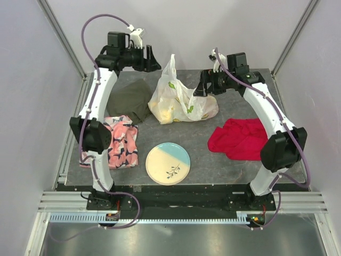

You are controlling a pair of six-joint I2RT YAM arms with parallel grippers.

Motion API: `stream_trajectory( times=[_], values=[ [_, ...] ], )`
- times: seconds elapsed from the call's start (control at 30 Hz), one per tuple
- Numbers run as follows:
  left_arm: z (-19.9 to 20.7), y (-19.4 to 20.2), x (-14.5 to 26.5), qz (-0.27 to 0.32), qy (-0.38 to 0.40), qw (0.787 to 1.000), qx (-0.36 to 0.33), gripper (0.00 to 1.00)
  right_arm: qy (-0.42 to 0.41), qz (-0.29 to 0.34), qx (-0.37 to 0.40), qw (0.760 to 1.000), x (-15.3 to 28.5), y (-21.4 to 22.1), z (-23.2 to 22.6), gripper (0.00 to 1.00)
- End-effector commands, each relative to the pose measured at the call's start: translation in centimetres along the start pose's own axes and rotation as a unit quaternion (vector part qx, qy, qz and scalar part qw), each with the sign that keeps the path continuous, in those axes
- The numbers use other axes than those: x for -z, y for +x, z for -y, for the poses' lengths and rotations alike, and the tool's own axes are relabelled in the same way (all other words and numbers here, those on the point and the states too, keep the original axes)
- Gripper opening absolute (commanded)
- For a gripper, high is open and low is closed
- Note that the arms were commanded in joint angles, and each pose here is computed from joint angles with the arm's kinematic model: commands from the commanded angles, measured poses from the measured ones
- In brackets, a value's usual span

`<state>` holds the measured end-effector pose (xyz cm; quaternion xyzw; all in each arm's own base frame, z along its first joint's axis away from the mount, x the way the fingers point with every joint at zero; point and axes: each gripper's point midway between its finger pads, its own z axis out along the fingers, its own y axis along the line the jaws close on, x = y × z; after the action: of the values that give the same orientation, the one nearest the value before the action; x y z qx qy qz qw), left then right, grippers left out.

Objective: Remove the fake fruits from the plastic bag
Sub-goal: Adjust the plastic bag at the center of the board.

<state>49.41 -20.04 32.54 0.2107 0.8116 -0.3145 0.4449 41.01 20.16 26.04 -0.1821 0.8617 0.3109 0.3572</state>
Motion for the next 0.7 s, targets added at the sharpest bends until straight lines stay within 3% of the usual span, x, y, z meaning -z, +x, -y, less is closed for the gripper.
stream_trajectory(
  times=[0.0,0.3,0.43,0.47,0.53,0.57,0.6,0.63,0.67],
  values=[
    [1.1,-2.6,-3.7,0.049,0.036,0.996,0.063,0.74,-0.020,0.024,-0.074,0.997,-0.8,-1.8,-1.4,0.92],
    [-2.1,-1.9,-11.9,0.088,0.072,0.984,0.140,0.77,-0.003,0.014,-0.086,0.996,-3.4,-1.0,-1.6,0.84],
    [-3.0,-1.3,-16.1,0.108,0.056,0.984,0.128,0.77,0.024,0.010,-0.080,0.996,-3.5,-1.2,-0.6,0.76],
    [-3.0,-1.3,-16.6,0.114,0.059,0.984,0.122,0.72,0.030,0.014,-0.076,0.997,-3.3,-1.5,-0.4,0.70],
    [-2.4,-2.2,-17.2,0.135,0.064,0.984,0.093,0.49,0.038,0.005,-0.074,0.997,-3.6,-0.9,0.0,0.62],
    [-2.2,-2.5,-17.2,0.140,0.060,0.985,0.085,0.39,0.041,0.003,-0.072,0.997,-3.6,-0.9,0.1,0.53],
    [-2.8,-2.6,-17.2,0.142,0.040,0.985,0.087,0.09,0.051,0.001,-0.066,0.997,-3.7,-0.7,0.6,0.49],
    [-2.7,-3.2,-16.5,0.147,0.034,0.985,0.085,0.02,0.055,0.006,-0.063,0.997,-3.6,-1.1,0.8,0.44],
    [-2.7,-3.1,-16.3,0.144,0.033,0.986,0.081,0.02,0.063,0.008,-0.059,0.996,-3.8,-1.3,1.1,0.41]
  ],
)
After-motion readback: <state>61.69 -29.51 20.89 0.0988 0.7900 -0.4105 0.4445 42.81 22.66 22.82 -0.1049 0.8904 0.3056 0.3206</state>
